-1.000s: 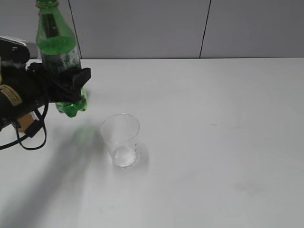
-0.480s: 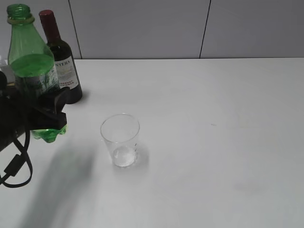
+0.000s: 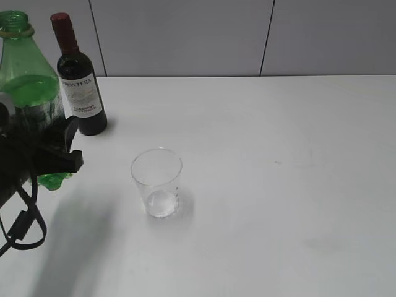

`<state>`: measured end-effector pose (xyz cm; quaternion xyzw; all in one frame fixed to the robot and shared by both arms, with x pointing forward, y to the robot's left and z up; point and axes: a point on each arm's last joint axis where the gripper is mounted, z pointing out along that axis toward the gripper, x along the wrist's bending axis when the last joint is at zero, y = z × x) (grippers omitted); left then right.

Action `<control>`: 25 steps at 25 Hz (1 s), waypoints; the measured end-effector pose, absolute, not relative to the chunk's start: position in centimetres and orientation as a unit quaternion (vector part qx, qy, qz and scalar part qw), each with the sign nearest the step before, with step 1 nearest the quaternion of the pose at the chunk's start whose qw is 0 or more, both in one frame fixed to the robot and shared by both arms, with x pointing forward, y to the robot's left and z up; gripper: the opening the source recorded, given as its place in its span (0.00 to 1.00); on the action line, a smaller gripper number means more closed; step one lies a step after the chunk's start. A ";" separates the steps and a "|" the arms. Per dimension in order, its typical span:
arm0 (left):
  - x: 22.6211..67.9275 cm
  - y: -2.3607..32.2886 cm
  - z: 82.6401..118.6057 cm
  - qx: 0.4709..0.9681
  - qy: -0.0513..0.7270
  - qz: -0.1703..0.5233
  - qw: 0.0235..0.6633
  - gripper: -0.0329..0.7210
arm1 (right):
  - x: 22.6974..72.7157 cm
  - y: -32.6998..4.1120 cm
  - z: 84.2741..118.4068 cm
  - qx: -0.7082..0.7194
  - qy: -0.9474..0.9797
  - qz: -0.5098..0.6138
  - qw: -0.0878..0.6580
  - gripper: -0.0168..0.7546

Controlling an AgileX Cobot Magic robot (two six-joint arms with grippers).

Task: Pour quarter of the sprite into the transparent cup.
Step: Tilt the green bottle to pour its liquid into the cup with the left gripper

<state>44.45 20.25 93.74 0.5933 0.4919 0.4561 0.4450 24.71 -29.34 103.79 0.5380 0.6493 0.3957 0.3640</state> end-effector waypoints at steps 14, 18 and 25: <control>44.8 20.2 92.2 0.646 0.425 0.509 0.377 0.66 | 24.7 -29.3 103.8 0.538 0.649 0.396 0.364 0.78; 44.9 20.1 91.4 0.667 0.409 0.514 0.352 0.66 | 24.7 -29.3 103.8 0.538 0.649 0.396 0.364 0.78; 45.4 19.9 90.3 0.697 0.380 0.527 0.304 0.66 | 24.7 -29.3 103.8 0.538 0.649 0.396 0.364 0.78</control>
